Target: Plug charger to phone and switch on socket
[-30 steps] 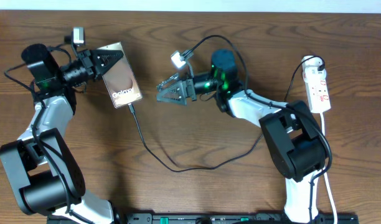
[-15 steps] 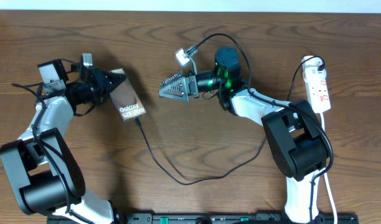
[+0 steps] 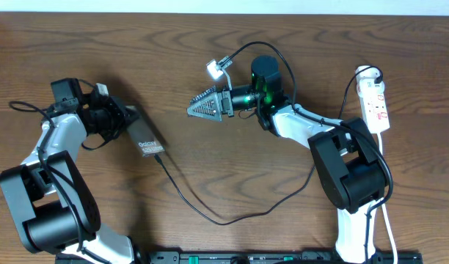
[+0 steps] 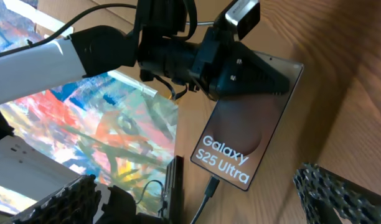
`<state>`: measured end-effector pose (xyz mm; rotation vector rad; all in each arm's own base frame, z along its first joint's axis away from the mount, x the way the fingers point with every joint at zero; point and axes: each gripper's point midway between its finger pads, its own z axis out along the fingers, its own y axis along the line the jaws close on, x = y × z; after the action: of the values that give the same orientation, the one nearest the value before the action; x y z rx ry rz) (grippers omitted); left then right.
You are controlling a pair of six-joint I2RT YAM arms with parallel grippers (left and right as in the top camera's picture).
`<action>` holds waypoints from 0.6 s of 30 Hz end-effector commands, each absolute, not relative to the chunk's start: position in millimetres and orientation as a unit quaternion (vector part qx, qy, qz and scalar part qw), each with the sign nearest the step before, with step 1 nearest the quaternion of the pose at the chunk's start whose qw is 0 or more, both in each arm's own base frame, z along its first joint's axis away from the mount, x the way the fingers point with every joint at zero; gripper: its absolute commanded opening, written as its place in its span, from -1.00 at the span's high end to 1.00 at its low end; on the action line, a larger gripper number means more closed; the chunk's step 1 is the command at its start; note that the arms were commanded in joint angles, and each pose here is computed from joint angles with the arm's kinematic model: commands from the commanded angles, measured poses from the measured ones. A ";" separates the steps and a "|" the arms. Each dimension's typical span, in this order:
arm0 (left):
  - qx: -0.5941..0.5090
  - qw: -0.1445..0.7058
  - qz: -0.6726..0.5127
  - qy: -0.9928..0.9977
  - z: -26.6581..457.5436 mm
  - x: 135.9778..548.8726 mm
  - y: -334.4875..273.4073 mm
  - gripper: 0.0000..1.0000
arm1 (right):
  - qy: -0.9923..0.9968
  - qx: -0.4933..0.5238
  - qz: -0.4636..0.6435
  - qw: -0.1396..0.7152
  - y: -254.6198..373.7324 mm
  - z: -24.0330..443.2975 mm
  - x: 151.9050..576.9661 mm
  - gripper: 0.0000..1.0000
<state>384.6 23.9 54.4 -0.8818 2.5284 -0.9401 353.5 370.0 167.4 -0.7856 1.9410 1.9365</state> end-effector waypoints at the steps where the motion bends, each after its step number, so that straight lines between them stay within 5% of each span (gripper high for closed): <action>1: -0.311 0.146 -0.303 0.889 49.1 381.2 30.8 0.85 | 0.664 -0.289 0.668 0.169 376.4 179.1 353.2 -0.99; 18: -0.332 0.107 -0.276 0.896 17.7 350.8 28.8 0.85 | 0.664 -0.291 0.668 0.168 379.3 179.1 350.6 -0.98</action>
<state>357.8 30.8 25.5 -0.9808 2.6215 -0.8095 352.9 374.8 166.8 -0.7854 1.9359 1.9195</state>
